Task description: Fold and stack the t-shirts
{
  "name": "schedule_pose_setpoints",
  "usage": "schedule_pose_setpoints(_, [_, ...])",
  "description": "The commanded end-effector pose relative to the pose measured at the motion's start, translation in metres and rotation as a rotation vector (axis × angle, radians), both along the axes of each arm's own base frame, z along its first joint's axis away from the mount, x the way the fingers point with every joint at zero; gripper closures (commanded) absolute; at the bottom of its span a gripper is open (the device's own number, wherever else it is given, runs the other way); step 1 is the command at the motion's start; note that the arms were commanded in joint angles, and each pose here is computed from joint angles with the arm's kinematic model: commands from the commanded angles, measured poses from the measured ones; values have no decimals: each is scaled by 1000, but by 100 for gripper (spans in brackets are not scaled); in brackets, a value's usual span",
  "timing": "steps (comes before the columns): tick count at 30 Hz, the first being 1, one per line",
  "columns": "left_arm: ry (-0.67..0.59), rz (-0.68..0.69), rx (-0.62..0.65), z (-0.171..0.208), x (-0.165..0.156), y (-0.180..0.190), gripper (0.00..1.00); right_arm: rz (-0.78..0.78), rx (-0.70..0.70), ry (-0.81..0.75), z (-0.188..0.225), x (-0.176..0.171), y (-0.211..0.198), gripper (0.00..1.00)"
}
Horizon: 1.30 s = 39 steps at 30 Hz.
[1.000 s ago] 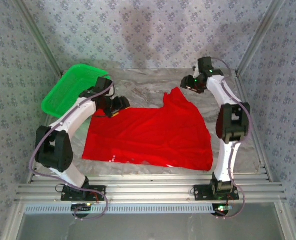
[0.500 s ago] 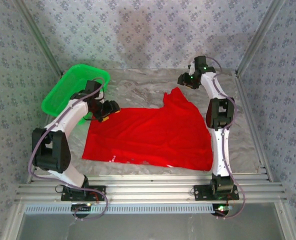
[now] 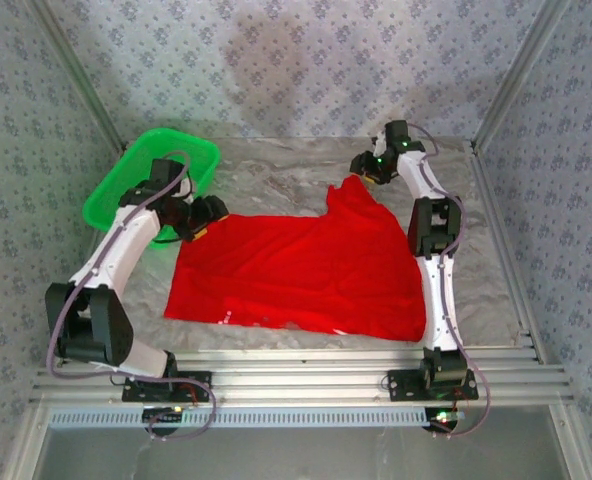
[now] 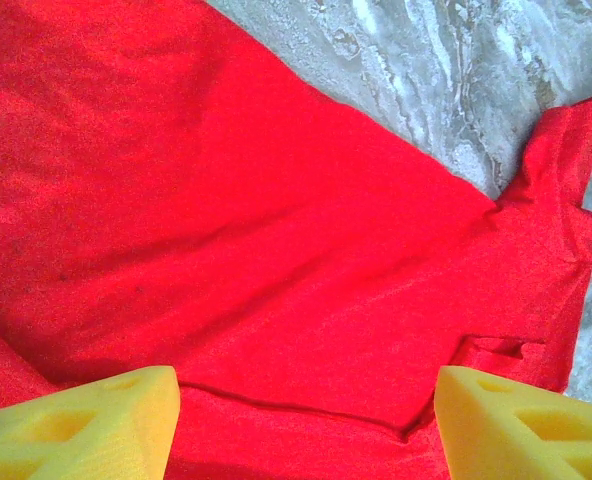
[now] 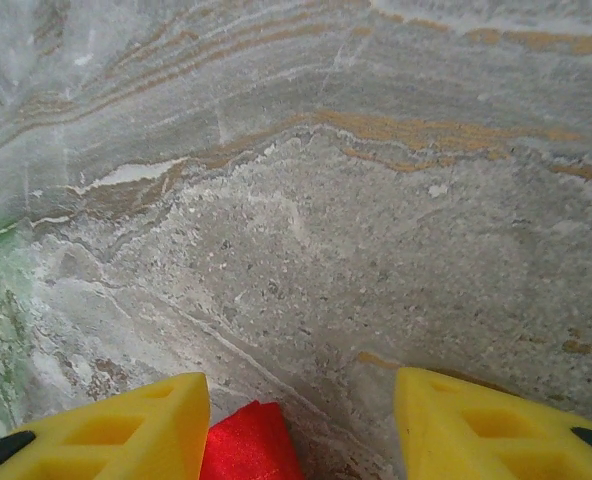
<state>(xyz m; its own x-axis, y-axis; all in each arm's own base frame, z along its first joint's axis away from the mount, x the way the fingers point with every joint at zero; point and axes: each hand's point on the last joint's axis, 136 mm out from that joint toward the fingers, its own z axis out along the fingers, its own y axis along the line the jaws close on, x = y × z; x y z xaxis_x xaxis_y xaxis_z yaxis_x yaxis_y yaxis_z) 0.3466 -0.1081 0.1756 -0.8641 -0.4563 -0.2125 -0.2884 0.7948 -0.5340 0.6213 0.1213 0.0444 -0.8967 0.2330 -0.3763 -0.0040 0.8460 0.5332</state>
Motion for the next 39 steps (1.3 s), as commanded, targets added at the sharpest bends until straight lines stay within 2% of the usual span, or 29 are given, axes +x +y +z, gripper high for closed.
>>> schedule_pose_setpoints(1, [-7,15,-21,15,-8,4,32,14,50,13,-4,0,11,48])
schedule_pose_setpoints(5, [-2,33,-22,13,-13,11,32,26,59,15,-5,-1,16,50])
schedule_pose_setpoints(11, [4,49,-18,8,-20,18,32,49,69,32,-8,-7,23,60])
schedule_pose_setpoints(14, [4,57,-16,7,-23,21,32,50,59,45,-11,-10,23,68])
schedule_pose_setpoints(16, [6,59,-14,6,-25,22,32,31,35,48,-9,-10,16,81])
schedule_pose_setpoints(18, [2,55,-16,6,-25,21,32,-5,2,39,-3,-9,4,90])
schedule_pose_setpoints(22, [-1,32,-12,1,-27,16,32,-95,-44,14,15,-10,-28,98])
schedule_pose_setpoints(31, [78,-65,18,-57,-38,-35,33,-177,-224,11,46,-48,-102,100])
schedule_pose_setpoints(39, [196,-168,73,-124,-53,-74,34,-270,-297,41,55,-82,-159,100])
